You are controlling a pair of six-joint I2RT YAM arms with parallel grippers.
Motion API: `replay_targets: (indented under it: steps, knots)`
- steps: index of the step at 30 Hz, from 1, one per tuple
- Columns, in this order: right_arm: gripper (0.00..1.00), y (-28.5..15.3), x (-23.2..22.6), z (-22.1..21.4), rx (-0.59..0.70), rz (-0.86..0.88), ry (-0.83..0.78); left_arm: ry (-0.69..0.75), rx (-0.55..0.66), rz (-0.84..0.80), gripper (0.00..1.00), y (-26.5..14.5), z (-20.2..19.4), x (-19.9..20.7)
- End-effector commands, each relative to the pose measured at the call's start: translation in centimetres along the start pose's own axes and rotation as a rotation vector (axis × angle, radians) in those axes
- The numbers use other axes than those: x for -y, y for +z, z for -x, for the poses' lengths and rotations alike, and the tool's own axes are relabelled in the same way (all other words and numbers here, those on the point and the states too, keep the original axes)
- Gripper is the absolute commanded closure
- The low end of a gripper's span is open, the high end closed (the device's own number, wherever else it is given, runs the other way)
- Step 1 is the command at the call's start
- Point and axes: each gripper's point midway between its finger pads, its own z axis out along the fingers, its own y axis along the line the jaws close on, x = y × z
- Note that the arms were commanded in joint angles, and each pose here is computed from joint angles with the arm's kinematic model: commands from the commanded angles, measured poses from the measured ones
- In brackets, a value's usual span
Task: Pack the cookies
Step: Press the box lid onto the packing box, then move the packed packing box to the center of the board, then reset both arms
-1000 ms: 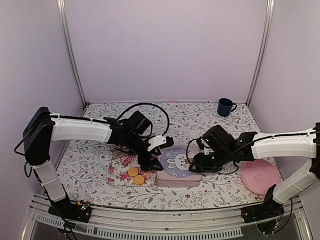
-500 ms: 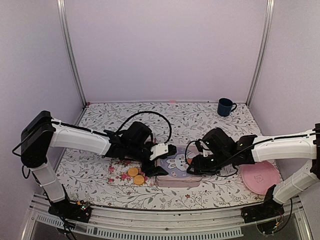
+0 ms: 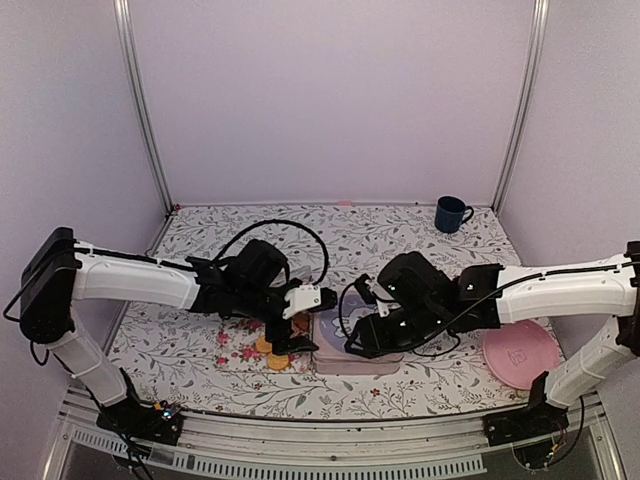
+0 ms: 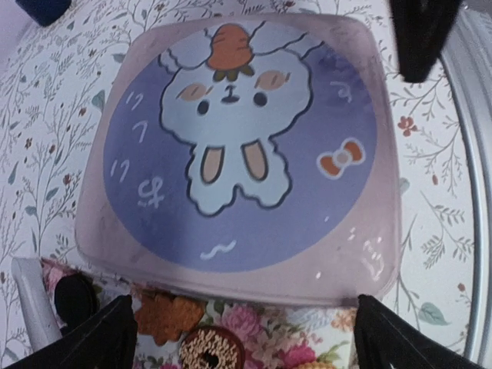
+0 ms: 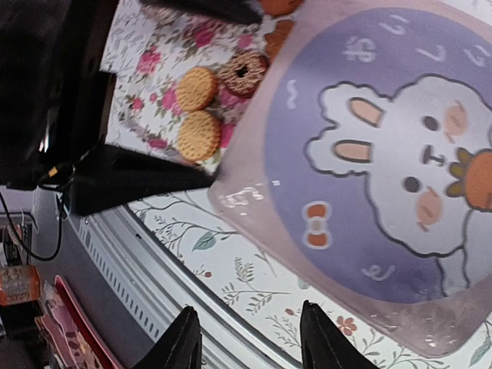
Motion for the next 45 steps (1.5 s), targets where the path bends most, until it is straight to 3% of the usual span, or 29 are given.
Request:
replay_targets:
  steps: [1, 7, 15, 24, 28, 30, 32, 35, 41, 45]
  knots:
    - [0.55, 2.2, -2.8, -1.8, -0.062, 0.006, -0.164, -0.052, -0.145, 0.007, 0.00, -3.1, -3.9, -1.6]
    - [0.57, 7.0, -2.3, -4.0, -0.149, -0.044, -0.215, -0.150, -0.128, 0.134, 0.01, -8.2, -5.1, -7.0]
    - [0.58, 9.9, 0.2, -2.1, -0.095, -0.192, -0.315, -0.293, -0.085, 0.333, 0.01, -15.2, -8.5, -13.8]
    - [0.61, 10.2, 3.7, 0.9, -0.024, -0.299, -0.282, -0.427, -0.078, 0.430, 0.01, -17.8, -13.2, -16.8]
    - [0.61, 9.4, 2.9, 1.3, -0.017, -0.263, -0.282, -0.466, -0.078, 0.452, 0.01, -18.1, -14.5, -17.1]
    - [0.53, 8.2, 0.9, 1.4, 0.008, -0.202, -0.302, -0.490, -0.071, 0.474, 0.01, -18.5, -15.1, -17.5]
    - [0.39, 6.7, -1.3, 1.4, 0.042, -0.140, -0.339, -0.512, -0.060, 0.504, 0.01, -19.0, -15.8, -18.1]
    - [0.02, 3.8, -2.8, 2.8, 0.129, -0.108, -0.353, -0.561, -0.048, 0.582, 0.01, -20.2, -17.1, -19.5]
    - [0.01, -3.3, -1.3, 10.0, 0.370, -0.144, -0.271, -0.728, -0.008, 0.806, 0.01, -22.5, -21.1, -22.3]
    - [0.01, -8.8, 5.2, 15.1, 0.556, -0.251, -0.102, -0.820, 0.209, 0.864, 0.01, -24.2, -21.8, -23.7]
